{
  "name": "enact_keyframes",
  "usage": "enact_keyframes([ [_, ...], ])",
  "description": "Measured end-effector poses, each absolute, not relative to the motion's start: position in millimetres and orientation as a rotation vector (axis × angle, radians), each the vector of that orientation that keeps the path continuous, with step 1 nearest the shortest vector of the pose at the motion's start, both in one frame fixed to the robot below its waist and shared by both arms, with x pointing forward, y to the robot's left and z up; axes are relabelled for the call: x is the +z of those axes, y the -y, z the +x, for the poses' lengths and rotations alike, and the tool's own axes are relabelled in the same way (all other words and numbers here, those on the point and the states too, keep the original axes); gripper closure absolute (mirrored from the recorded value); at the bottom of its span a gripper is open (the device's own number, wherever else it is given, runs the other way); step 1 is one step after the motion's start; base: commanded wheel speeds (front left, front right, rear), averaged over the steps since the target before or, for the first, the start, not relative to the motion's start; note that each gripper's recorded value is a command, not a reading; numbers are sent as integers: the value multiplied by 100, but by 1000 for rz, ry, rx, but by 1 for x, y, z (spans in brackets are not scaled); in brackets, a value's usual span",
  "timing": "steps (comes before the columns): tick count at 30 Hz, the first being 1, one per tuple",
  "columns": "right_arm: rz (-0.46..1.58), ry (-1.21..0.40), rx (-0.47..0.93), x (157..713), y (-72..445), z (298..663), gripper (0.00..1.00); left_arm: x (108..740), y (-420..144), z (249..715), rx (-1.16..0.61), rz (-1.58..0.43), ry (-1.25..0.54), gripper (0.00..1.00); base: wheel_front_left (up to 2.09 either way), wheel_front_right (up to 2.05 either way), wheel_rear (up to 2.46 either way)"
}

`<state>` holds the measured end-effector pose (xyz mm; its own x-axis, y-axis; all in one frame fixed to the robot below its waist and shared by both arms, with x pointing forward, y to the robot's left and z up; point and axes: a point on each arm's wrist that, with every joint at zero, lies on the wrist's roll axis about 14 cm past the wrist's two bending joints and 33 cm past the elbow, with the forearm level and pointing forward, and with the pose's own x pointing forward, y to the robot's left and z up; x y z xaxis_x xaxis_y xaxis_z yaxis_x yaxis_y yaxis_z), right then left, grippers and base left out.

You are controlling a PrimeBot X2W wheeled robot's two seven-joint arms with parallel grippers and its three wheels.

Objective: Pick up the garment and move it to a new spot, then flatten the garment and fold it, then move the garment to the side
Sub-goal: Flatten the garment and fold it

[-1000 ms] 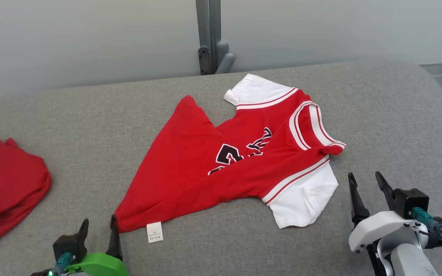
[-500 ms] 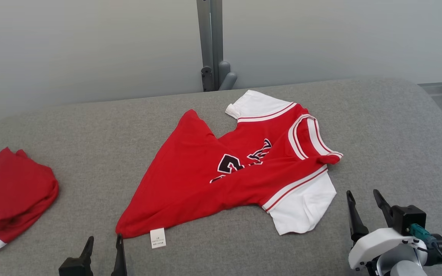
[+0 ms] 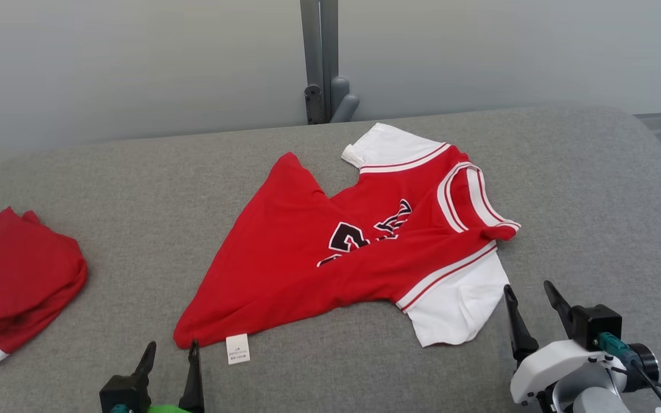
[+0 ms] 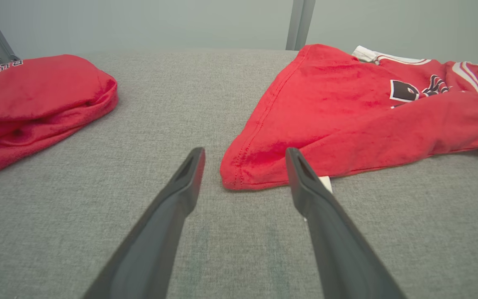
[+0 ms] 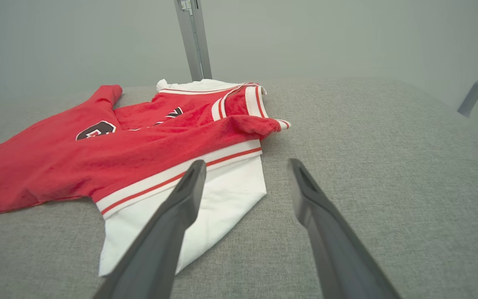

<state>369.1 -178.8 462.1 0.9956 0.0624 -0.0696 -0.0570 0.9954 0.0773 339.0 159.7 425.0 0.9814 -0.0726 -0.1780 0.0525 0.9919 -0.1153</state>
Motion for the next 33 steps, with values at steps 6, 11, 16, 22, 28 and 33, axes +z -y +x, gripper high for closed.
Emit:
enact_keyframes([
  [6, 68, -88, 105, 458, 164, 385, 0, 423, -152, 356, -83, -137, -191, 0, 0, 0, 0],
  [11, 66, -112, 131, 449, 155, 399, 0, 411, -149, 367, -84, -146, -232, 0, 0, 0, 0],
  [16, 59, -145, 144, 438, 152, 406, 0, 394, -153, 371, -65, -156, -286, 0, 0, 0, 0],
  [22, 57, -182, 149, 424, 150, 410, 0, 380, -159, 375, -33, -177, -329, 0, 0, 0, 0],
  [28, 57, -191, 144, 420, 152, 412, 0, 371, -156, 375, -32, -192, -358, 9, 0, 0, 0],
  [33, 55, -210, 150, 415, 150, 410, 0, 365, -150, 373, -52, -184, -382, 100, 0, 0, 0],
])
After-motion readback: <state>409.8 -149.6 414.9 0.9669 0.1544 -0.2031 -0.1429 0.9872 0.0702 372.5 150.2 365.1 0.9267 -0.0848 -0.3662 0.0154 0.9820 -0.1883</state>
